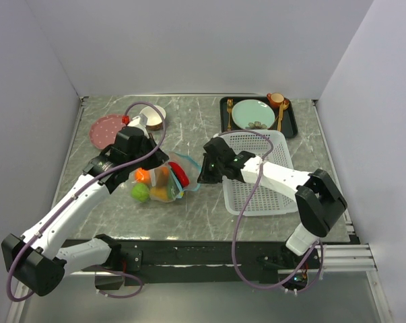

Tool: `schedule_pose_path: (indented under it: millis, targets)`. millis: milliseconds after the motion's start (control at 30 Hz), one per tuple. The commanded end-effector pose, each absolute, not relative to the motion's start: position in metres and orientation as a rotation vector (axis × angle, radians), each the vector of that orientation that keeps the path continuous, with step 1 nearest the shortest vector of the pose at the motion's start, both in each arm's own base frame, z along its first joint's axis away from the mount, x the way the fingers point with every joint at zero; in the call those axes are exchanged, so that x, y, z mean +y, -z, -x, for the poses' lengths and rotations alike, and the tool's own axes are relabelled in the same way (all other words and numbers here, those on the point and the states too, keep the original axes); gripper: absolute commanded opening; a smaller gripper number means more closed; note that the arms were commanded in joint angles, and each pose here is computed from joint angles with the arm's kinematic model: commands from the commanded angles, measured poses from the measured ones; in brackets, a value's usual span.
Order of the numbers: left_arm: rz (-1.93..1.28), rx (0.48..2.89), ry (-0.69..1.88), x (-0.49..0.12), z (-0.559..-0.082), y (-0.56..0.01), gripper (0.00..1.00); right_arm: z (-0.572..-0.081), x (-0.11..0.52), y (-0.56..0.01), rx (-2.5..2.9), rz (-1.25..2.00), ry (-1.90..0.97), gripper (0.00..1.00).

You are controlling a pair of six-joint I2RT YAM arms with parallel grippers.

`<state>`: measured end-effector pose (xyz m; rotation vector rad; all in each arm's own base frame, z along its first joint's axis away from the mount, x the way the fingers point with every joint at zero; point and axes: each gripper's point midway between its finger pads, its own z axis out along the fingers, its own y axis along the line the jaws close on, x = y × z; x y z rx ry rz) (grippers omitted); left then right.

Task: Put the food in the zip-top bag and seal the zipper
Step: Zip the zipper food storage bag at the center of the board.

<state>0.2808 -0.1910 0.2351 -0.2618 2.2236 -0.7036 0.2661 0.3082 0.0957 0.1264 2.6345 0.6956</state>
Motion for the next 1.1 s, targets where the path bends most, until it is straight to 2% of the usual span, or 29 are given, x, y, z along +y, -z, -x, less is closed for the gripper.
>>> schedule_pose_path:
  millis: [0, 67, 367, 567, 700, 733, 933, 1033, 1067]
  targets:
    - [0.232, 2.163, 0.757, -0.196, -0.283, -0.256, 0.01, -0.286, 0.325, -0.132, 2.509, -0.103, -0.803, 0.09]
    - [0.206, 2.184, 0.778, -0.202, -0.282, -0.251, 0.01, -0.288, 0.327, -0.145, 2.461, -0.101, -0.835, 0.05]
    - [0.118, 2.295, 0.884, -0.228, -0.279, -0.223, 0.01, -0.295, 0.342, -0.189, 2.324, -0.027, -0.967, 0.03]
    - [0.042, 2.288, 1.023, -0.254, -0.284, -0.231, 0.01, -0.297, 0.351, -0.2, 2.295, -0.003, -1.015, 0.03]
    - [0.056, 2.356, 1.045, -0.261, -0.285, -0.215, 0.01, -0.299, 0.349, -0.209, 2.258, -0.006, -1.021, 0.04]
    - [0.095, 2.35, 1.009, -0.258, -0.289, -0.211, 0.01, -0.3, 0.348, -0.21, 2.256, -0.01, -1.021, 0.04]
    - [0.069, 2.299, 1.162, -0.273, -0.283, -0.219, 0.01, -0.301, 0.353, -0.207, 2.266, -0.015, -1.033, 0.04]
    - [0.07, 2.317, 1.128, -0.27, -0.284, -0.216, 0.09, -0.303, 0.352, -0.206, 2.265, -0.027, -1.024, 0.04]
    - [0.087, 2.329, 1.086, -0.265, -0.286, -0.212, 0.18, -0.304, 0.351, -0.206, 2.265, -0.032, -1.018, 0.04]
